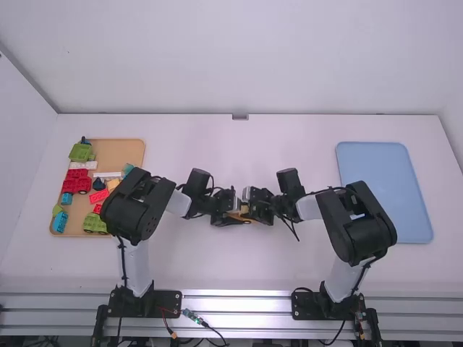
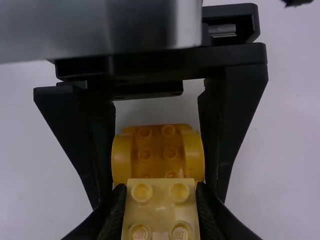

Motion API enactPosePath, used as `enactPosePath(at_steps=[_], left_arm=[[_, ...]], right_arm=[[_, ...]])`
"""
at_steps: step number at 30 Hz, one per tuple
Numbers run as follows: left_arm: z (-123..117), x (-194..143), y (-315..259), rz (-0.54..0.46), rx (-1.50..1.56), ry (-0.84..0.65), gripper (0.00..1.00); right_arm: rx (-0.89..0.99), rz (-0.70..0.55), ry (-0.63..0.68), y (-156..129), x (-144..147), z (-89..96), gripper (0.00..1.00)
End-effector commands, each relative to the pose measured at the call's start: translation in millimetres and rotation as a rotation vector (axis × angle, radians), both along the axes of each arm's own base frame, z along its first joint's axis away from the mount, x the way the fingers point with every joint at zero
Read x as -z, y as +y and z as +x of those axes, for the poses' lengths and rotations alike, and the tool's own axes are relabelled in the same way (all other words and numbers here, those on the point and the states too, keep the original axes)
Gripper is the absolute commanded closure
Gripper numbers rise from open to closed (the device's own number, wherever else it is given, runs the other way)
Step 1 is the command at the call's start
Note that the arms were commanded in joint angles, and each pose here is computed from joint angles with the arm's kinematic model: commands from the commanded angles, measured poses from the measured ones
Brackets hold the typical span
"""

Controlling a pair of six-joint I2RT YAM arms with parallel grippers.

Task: Assemble lego blocks to make yellow taxi

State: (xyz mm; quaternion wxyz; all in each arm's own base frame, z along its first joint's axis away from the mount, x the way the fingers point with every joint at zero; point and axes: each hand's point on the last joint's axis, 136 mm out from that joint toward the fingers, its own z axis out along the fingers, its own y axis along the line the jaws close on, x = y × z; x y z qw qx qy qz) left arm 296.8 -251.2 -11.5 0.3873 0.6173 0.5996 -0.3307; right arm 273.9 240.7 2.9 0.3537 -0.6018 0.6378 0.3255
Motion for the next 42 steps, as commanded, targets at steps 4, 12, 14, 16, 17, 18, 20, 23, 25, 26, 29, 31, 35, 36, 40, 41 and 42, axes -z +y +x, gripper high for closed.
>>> enactPosePath(at_steps=[4, 12, 14, 16, 17, 18, 20, 23, 25, 26, 29, 31, 35, 36, 40, 41, 42], left_arm=[[-7.5, 26.0, 11.8, 0.096, -0.042, 0.044, 0.65], [-7.3, 26.4, 12.0, 0.098, -0.044, 0.044, 0.64], [-7.3, 26.4, 12.1, 0.098, -0.044, 0.043, 0.64], [-7.3, 26.4, 11.9, 0.098, -0.044, 0.043, 0.64], [-7.2, 26.5, 12.1, 0.099, -0.044, 0.044, 0.64], [-7.4, 26.4, 12.0, 0.098, -0.044, 0.044, 0.64], [-7.4, 26.4, 12.0, 0.098, -0.044, 0.044, 0.64], [-7.4, 26.4, 12.0, 0.098, -0.044, 0.044, 0.65], [-7.4, 26.4, 12.0, 0.098, -0.044, 0.044, 0.65], [-7.3, 26.5, 12.0, 0.099, -0.044, 0.044, 0.66], [-7.3, 26.5, 12.0, 0.099, -0.044, 0.043, 0.66], [-7.4, 26.4, 12.0, 0.098, -0.044, 0.044, 0.66], [-7.3, 26.5, 12.0, 0.099, -0.044, 0.044, 0.66], [-7.4, 26.4, 12.0, 0.098, -0.044, 0.043, 0.66], [-7.2, 26.5, 12.1, 0.099, -0.044, 0.044, 0.66], [-7.2, 26.5, 12.1, 0.099, -0.044, 0.044, 0.67], [-7.2, 26.4, 12.1, 0.098, -0.044, 0.043, 0.67]], right_arm=[[0.01, -0.008, 0.0, -0.5, 1.8, 4.7, 0.48], [0.002, 0.06, -0.019, -2.5, -19.8, 8.1, 0.36], [0.0, 0.087, -0.026, -4.3, -28.2, 9.9, 0.36], [-0.001, 0.108, -0.031, -5.9, -34.3, 10.9, 0.37], [0.0, 0.113, -0.033, -6.6, -36.0, 11.6, 0.37], [-0.001, 0.12, -0.036, -7.2, -38.4, 12.1, 0.38], [-0.006, 0.131, -0.034, -7.0, -40.4, 11.2, 0.41], [-0.009, 0.132, -0.028, -6.6, -40.2, 9.9, 0.8], [-0.018, 0.129, -0.02, -4.3, -39.2, 6.4, 1.0], [-0.031, 0.123, -0.022, -3.1, -37.9, 3.5, 1.0], [-0.034, 0.082, -0.029, -1.0, -29.9, 1.0, 1.0], [-0.036, 0.065, -0.028, 0.9, -25.6, 0.0, 1.0], [-0.006, 0.01, 0.0, 0.9, -11.8, 0.0, 1.0], [0.006, -0.002, 0.005, -0.2, -9.6, 1.2, 1.0], [0.018, -0.013, 0.016, -2.4, -5.8, 1.9, 1.0], [0.023, -0.023, 0.015, -3.3, -3.6, 2.7, 1.0], [0.029, -0.034, 0.016, -4.3, -1.0, 3.1, 1.0]])
